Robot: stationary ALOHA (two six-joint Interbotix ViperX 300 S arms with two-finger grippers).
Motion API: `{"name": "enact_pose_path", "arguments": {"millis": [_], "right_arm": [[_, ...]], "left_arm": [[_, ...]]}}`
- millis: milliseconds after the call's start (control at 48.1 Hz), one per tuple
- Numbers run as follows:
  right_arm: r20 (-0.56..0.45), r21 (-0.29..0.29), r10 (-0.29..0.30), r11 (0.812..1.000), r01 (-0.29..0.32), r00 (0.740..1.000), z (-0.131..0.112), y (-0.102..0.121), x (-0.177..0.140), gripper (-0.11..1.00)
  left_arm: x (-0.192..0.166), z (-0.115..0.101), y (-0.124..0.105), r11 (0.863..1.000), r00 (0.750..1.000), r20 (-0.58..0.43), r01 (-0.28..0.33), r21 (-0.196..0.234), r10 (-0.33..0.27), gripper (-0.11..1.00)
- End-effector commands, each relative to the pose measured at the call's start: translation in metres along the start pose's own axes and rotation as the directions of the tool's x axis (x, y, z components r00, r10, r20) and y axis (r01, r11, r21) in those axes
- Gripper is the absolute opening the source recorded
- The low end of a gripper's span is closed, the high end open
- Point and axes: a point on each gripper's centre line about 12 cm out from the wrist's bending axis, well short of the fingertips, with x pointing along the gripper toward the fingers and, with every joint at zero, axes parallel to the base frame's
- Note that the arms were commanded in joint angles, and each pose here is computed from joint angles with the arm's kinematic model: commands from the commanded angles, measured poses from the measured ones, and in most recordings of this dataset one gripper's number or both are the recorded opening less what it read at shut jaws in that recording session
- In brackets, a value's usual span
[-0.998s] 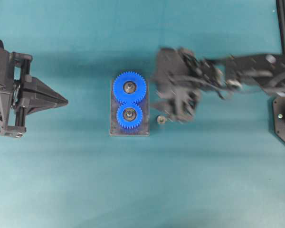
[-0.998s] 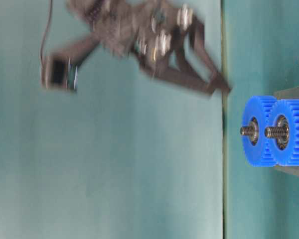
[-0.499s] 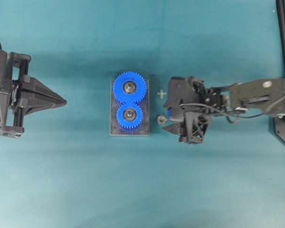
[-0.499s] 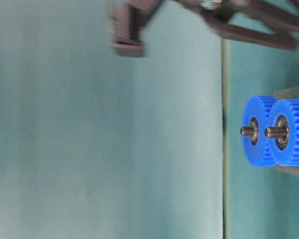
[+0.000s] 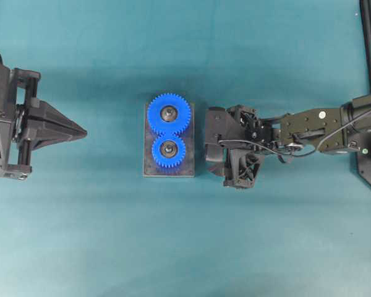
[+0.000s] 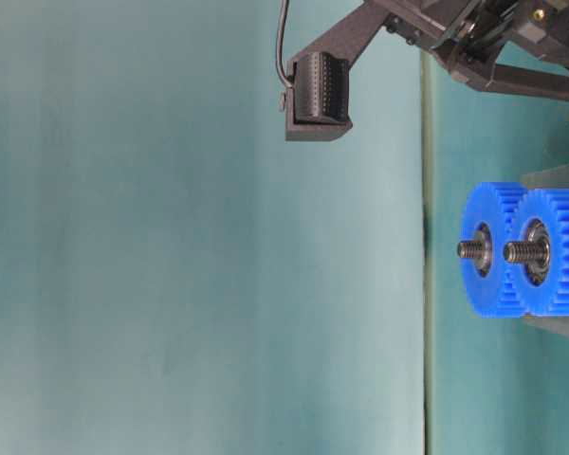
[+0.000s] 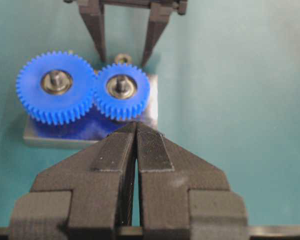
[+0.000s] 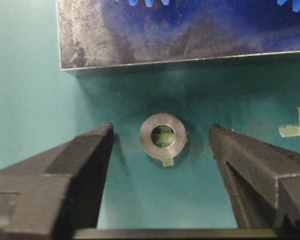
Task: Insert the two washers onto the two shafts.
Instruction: 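Lower the right gripper and grasp the lower silver washer, then carry the washer over the lower blue gear's shaft and lower it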
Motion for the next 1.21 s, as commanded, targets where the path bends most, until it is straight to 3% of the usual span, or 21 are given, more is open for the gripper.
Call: {"name": "enact_pose_path", "arguments": {"millis": [0, 312, 561, 790, 1185], "right_arm": [[0.003, 0.005, 0.003, 1.000, -0.003, 1.000, 0.005, 0.002, -0.003, 0.77], [-0.034, -0.004, 0.001, 1.000, -0.001, 0.999, 0.001, 0.002, -0.003, 0.73], [-0.068, -0.017, -0.002, 1.000, 0.000, 0.998, -0.002, 0.003, -0.003, 0.31], [-0.062, -0.021, -0.002, 1.000, 0.001, 0.998, 0.002, 0.003, -0.011, 0.31], [0.071, -0.019, 0.013, 1.000, -0.012, 0.997, 0.054, 0.007, -0.054, 0.30]], "left_arm": [[-0.002, 0.010, -0.001, 1.000, 0.999, 0.034, 0.004, 0.005, -0.004, 0.00], [-0.002, 0.010, -0.001, 1.000, 0.999, 0.034, 0.004, 0.004, -0.004, 0.00], [-0.002, 0.010, -0.001, 1.000, 0.999, 0.034, 0.004, 0.004, -0.004, 0.00], [-0.003, 0.012, -0.001, 1.000, 0.999, 0.043, 0.005, 0.004, -0.005, 0.00], [-0.004, 0.015, -0.002, 1.000, 0.999, 0.049, 0.005, 0.004, -0.005, 0.00]]}}
